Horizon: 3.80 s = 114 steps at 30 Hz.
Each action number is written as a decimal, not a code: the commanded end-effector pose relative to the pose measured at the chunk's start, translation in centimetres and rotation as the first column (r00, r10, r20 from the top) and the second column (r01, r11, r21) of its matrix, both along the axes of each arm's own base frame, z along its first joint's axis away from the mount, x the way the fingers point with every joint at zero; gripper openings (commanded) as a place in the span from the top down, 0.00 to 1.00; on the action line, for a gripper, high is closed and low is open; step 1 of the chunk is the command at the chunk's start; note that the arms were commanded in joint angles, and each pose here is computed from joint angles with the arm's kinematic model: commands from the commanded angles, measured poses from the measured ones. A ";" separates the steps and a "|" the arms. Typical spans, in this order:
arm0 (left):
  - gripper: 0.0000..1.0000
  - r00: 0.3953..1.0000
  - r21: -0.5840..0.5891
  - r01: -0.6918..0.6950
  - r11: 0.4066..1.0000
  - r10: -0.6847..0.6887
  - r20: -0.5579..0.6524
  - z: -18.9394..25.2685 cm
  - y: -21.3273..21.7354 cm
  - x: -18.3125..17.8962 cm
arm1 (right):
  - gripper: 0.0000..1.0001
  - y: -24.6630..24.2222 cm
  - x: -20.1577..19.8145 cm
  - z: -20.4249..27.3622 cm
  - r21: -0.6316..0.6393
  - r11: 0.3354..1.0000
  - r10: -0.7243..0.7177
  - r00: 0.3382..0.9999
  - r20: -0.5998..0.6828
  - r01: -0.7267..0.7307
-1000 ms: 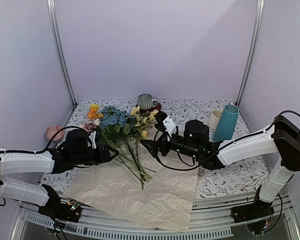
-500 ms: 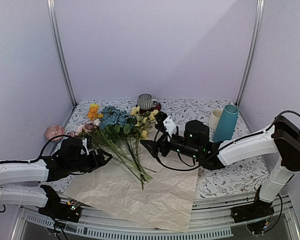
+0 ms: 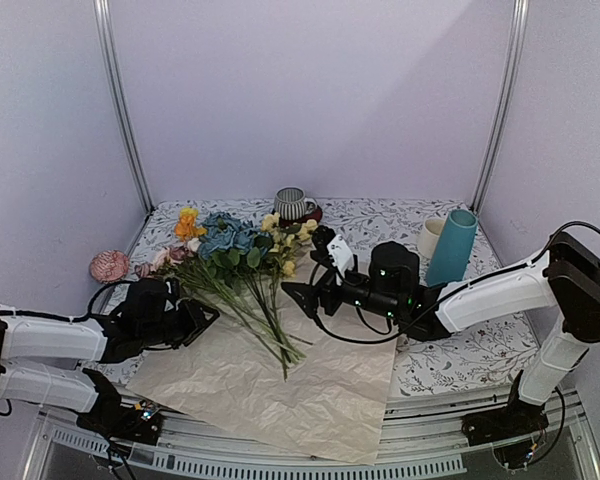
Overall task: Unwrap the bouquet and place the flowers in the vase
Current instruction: Adjust the fake flower with the flattened wrapping paper.
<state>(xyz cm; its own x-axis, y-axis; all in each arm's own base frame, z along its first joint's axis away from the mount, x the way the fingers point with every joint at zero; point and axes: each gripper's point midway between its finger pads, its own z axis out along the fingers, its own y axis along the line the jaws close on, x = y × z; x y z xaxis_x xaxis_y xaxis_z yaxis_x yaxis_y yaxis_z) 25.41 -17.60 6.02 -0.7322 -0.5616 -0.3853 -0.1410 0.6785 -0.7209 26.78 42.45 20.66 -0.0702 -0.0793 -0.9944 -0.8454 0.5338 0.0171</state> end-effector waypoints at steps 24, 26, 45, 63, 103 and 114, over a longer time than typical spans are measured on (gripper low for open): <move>0.51 0.997 -0.099 -0.072 0.993 0.071 -0.013 -0.1 -0.6 2.3 | 0.01 -1.7 0.9 1.9 -0.031 0.995 -0.100 0.994 -0.034 0.099; 0.51 0.997 -0.102 -0.075 0.992 0.074 -0.020 -0.2 -0.5 2.3 | 0.01 -2.2 1.4 1.8 -0.020 0.990 -0.144 0.988 -0.053 0.143; 0.55 0.992 -0.170 -0.114 0.979 0.105 -0.064 -1.0 -0.9 2.0 | 0.01 -2.6 0.1 -2.3 -0.050 0.994 -0.100 0.994 -0.043 0.098; 0.56 0.986 -0.165 -0.151 0.975 0.136 -0.095 -1.9 -0.6 1.9 | 0.01 -3.4 1.2 -2.3 -0.034 0.984 -0.175 0.984 -0.038 0.174; 0.66 0.985 -0.182 -0.166 0.969 0.156 -0.067 -2.0 -2.1 6.1 | 0.01 -4.0 1.5 -2.4 -0.030 0.978 -0.205 0.979 -0.020 0.204; 0.76 0.979 -0.160 -0.200 0.966 0.194 -0.053 -1.8 -1.1 6.5 | 0.01 -3.9 1.4 -2.5 -0.036 0.979 -0.199 0.980 -0.020 0.199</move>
<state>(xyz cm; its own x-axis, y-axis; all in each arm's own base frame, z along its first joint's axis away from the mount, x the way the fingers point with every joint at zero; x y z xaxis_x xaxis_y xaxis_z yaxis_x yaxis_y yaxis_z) 30.87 -19.34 3.18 -0.6426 -0.7334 -0.2220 -0.3045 0.5102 -0.8043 28.30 38.27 17.97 -0.1237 -0.0987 -0.9874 -0.7140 0.6999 0.0195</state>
